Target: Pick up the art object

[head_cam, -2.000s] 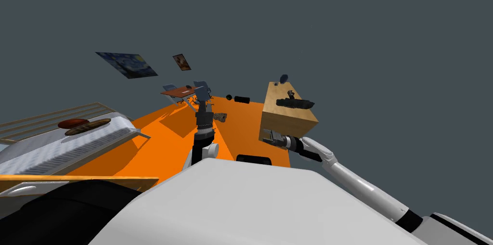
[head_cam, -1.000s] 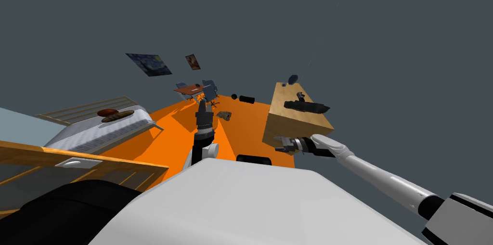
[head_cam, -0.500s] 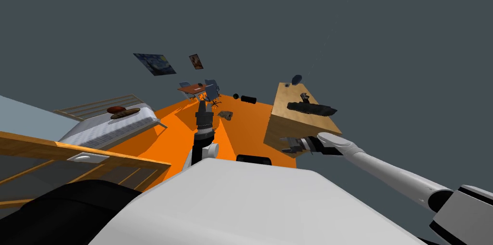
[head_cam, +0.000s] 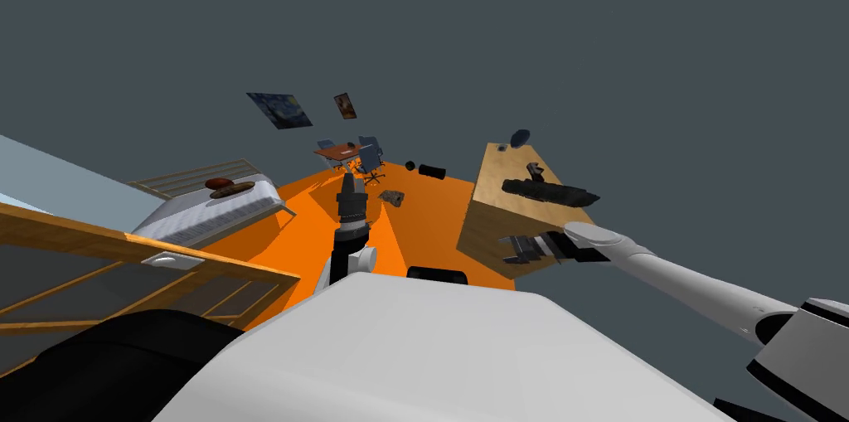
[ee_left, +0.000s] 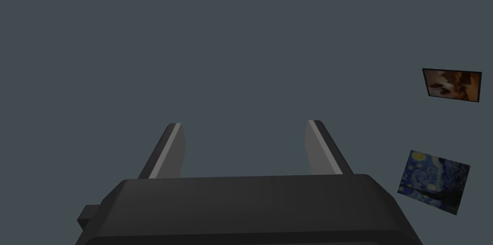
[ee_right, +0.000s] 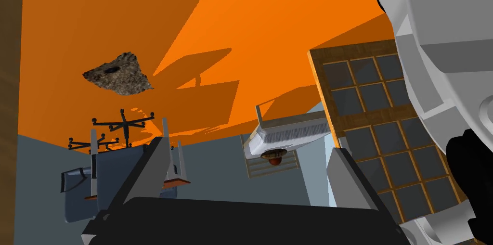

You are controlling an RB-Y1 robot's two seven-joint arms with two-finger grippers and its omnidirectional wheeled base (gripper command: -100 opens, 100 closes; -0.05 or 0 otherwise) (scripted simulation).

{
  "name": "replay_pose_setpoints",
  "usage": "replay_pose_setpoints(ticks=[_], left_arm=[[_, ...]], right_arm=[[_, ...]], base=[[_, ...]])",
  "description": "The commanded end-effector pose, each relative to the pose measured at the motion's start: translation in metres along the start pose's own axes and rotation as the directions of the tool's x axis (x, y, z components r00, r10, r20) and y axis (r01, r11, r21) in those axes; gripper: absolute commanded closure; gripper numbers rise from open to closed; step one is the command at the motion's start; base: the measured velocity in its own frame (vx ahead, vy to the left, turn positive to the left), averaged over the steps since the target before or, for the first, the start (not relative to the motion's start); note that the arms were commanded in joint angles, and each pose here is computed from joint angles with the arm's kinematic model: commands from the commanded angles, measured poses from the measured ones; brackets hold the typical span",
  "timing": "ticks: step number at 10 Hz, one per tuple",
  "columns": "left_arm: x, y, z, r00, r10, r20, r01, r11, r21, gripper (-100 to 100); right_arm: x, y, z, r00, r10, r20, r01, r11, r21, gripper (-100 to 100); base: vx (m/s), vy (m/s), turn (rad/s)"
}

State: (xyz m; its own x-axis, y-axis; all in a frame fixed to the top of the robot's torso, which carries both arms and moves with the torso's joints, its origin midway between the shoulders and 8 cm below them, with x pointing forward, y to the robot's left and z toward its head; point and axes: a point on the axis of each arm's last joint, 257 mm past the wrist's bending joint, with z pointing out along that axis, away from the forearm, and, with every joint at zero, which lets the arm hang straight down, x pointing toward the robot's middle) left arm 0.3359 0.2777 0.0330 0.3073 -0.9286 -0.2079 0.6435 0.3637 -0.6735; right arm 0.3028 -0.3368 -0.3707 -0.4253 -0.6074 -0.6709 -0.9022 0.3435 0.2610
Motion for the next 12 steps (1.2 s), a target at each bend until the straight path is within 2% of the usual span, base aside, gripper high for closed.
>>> replay_pose_setpoints(ticks=[1,3,4,5,6,7,8,9,10,11,12], left_arm=[[0.0,0.0,0.0,1.0,0.0,0.0,0.0,1.0,0.0,0],[0.0,0.0,0.0,1.0,0.0,0.0,0.0,1.0,0.0,0],[0.0,0.0,0.0,1.0,0.0,0.0,0.0,1.0,0.0,0],[0.0,0.0,0.0,1.0,0.0,0.0,0.0,1.0,0.0,0],[0.0,0.0,0.0,1.0,0.0,0.0,0.0,1.0,0.0,0],[0.0,0.0,0.0,1.0,0.0,0.0,0.0,1.0,0.0,0],[0.0,0.0,0.0,1.0,0.0,0.0,0.0,1.0,0.0,0],[0.0,0.0,0.0,1.0,0.0,0.0,0.0,1.0,0.0,0],[0.0,0.0,0.0,1.0,0.0,0.0,0.0,1.0,0.0,0],[0.0,0.0,0.0,1.0,0.0,0.0,0.0,1.0,0.0,0],[0.0,0.0,0.0,1.0,0.0,0.0,0.0,1.0,0.0,0]], right_arm=[[0.022,-0.013,-0.033,0.996,-0.002,-0.086,0.005,0.999,0.035,-100],[0.028,-0.016,-0.042,0.995,0.007,-0.099,-0.002,0.999,0.051,-100],[0.039,-0.026,-0.073,0.985,-0.011,-0.174,0.023,0.997,0.072,-100],[0.05,-0.03,-0.081,0.983,0.021,-0.185,-0.002,0.995,0.099,-100],[0.059,-0.038,-0.114,0.967,0.012,-0.253,0.019,0.992,0.121,-100],[0.068,-0.041,-0.124,0.964,0.043,-0.262,-0.003,0.989,0.15,-100],[0.078,-0.047,-0.158,0.946,0.053,-0.321,0.007,0.983,0.181,-100],[0.084,-0.049,-0.168,0.941,0.073,-0.329,-0.005,0.979,0.202,-100],[0.095,-0.053,-0.202,0.921,0.101,-0.376,-0.008,0.97,0.242,-100],[0.096,-0.053,-0.213,0.916,0.109,-0.386,-0.007,0.967,0.256,-100],[0.104,-0.054,-0.248,0.894,0.138,-0.425,-0.007,0.955,0.296,-100]], base=[[0.041,0.01,0.125],[0.032,-0.001,0.044],[0.04,0.006,0.11],[0.049,-0.004,0.085],[0.06,-0.005,0.151],[0.057,-0.008,0.062],[0.068,-0.005,0.082],[0.054,-0.002,0.075],[0.073,0.002,0.106],[0.061,-0.007,0.071],[0.068,-0.016,0.114]])
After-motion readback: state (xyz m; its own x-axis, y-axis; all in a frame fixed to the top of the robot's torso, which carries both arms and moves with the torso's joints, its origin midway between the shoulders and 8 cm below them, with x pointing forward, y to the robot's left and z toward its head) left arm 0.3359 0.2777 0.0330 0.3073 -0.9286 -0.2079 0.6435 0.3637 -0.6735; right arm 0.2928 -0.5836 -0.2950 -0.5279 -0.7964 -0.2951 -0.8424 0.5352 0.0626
